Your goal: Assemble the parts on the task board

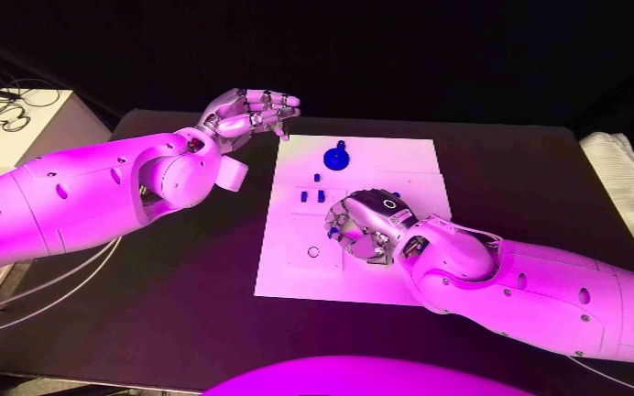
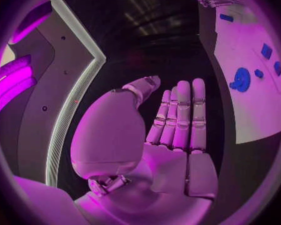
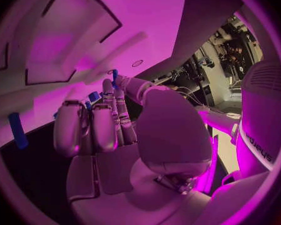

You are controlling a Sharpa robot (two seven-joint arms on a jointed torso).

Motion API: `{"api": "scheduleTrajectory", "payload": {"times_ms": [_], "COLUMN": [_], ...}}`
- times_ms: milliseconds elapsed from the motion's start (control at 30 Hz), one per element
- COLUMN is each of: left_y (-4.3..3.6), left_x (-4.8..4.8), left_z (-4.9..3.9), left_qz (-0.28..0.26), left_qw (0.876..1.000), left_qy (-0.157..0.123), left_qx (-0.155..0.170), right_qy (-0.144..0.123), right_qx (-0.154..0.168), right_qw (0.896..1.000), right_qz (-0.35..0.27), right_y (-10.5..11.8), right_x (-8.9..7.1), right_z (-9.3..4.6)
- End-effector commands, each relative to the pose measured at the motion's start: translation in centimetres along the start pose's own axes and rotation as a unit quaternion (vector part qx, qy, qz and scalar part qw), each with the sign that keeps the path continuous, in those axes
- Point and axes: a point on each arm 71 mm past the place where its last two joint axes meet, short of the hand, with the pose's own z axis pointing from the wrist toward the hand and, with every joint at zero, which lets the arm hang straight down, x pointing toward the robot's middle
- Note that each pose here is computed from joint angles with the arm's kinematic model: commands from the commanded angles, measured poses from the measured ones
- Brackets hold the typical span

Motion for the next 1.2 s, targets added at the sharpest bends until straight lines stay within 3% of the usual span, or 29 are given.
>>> {"api": "scheduleTrajectory", "payload": {"times_ms": [33,733,1200], "left_y": [-0.08,-0.03,-0.02], "left_x": [0.20,0.07,0.10], "left_z": [0.06,0.00,-0.02], "left_qz": [-0.003,-0.003,-0.004], "left_qw": [1.000,1.000,1.000], "left_qy": [0.004,0.004,0.005], "left_qx": [0.002,-0.002,-0.003], "right_qy": [0.004,-0.014,0.079], "right_qx": [0.001,0.003,-0.005], "right_qw": [1.000,1.000,0.995], "right_qz": [-0.016,-0.021,-0.053], "right_y": [-0.1,0.0,0.4], "right_x": [0.3,0.3,1.8], "right_z": [0.0,0.1,0.5]}}
